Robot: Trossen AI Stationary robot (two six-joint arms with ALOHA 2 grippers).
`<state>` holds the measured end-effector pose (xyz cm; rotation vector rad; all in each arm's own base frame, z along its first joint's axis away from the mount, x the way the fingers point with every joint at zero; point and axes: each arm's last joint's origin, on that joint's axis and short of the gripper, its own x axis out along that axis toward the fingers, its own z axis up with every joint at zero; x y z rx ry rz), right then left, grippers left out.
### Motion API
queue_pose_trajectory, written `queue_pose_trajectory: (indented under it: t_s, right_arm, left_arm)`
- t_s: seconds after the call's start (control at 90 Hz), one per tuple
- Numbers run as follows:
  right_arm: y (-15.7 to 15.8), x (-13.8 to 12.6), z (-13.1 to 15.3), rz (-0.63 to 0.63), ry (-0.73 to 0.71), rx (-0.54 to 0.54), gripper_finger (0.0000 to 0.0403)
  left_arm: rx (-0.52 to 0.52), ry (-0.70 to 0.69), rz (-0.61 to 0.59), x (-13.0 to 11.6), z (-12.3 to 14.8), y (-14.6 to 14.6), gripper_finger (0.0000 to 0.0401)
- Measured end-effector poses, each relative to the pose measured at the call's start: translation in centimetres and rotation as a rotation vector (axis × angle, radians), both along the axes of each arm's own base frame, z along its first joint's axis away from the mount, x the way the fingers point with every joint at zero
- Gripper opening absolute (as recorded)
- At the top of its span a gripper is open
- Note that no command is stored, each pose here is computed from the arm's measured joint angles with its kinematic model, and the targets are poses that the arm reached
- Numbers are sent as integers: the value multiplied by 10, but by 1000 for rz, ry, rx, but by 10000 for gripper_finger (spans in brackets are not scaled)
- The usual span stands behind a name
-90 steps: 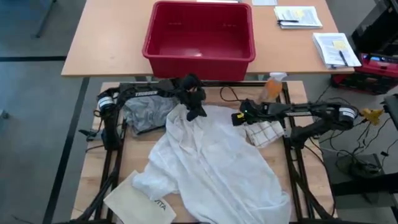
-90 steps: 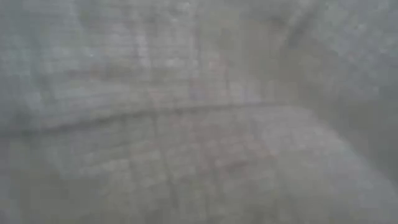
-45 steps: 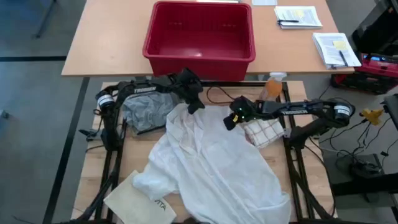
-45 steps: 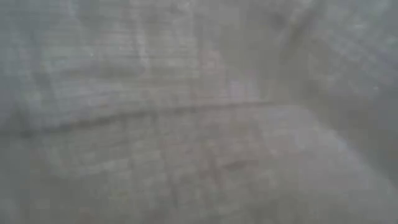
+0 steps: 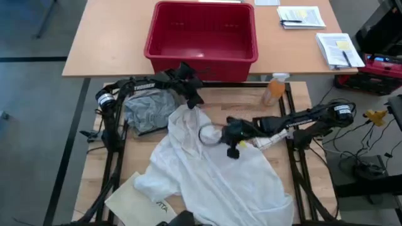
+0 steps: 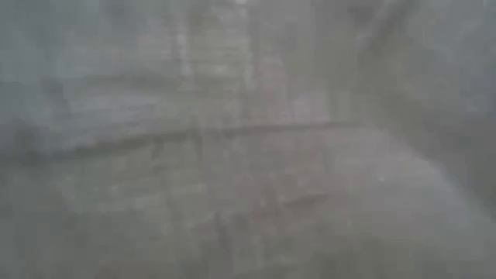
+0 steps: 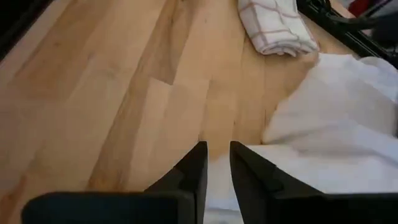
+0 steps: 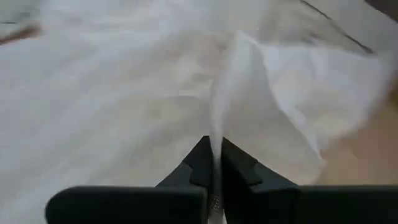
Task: Fold laundry
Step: Fold the white long sleeve shirt
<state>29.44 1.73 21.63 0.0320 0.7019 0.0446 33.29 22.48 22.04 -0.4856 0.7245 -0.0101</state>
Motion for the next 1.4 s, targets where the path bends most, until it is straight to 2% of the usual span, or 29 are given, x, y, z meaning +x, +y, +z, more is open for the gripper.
queue_pose_trajectory:
  t_s: [0.089,0.189,0.256,0.367,0.456,0.544,0.611,0.711,0.9,1.011,1.1,1.244,1.4]
  right_arm:
    - [15,6,-14,1,34,20,4]
    - [28,20,-25,29,34,149,35]
    - [40,32,-22,78,4,199,72]
    - [58,43,-18,100,30,181,154]
    - [58,49,-6,43,54,189,215]
    - [52,47,2,-43,121,199,248]
    - [48,42,-1,-119,169,146,253]
    - [36,37,4,-226,127,111,239]
    - [-5,19,-7,-424,168,210,193]
    - [-23,10,2,-432,103,310,175]
    - [-36,5,-1,-434,133,357,172]
    - [-55,4,2,-401,128,465,191]
    - [-80,-3,-1,-387,150,460,250]
  left_arm:
    - [-2,-1,-30,1,-3,-4,51]
    - [-18,7,-52,1,-8,-10,48]
    - [-23,1,-86,2,-11,-14,46]
    - [-18,14,-125,1,-20,-22,45]
    - [-37,31,-157,0,-29,-30,45]
    - [-31,45,-196,-2,-39,-38,45]
    - [-14,64,-207,-5,-47,-41,44]
    - [6,80,-198,-11,-56,-40,36]
    - [-8,108,-187,-23,-69,-38,25]
    - [-11,93,-190,-27,-65,-40,24]
    - [7,73,-188,-28,-58,-40,23]
    - [30,48,-174,-31,-46,-40,23]
    - [54,13,-165,-34,-36,-42,23]
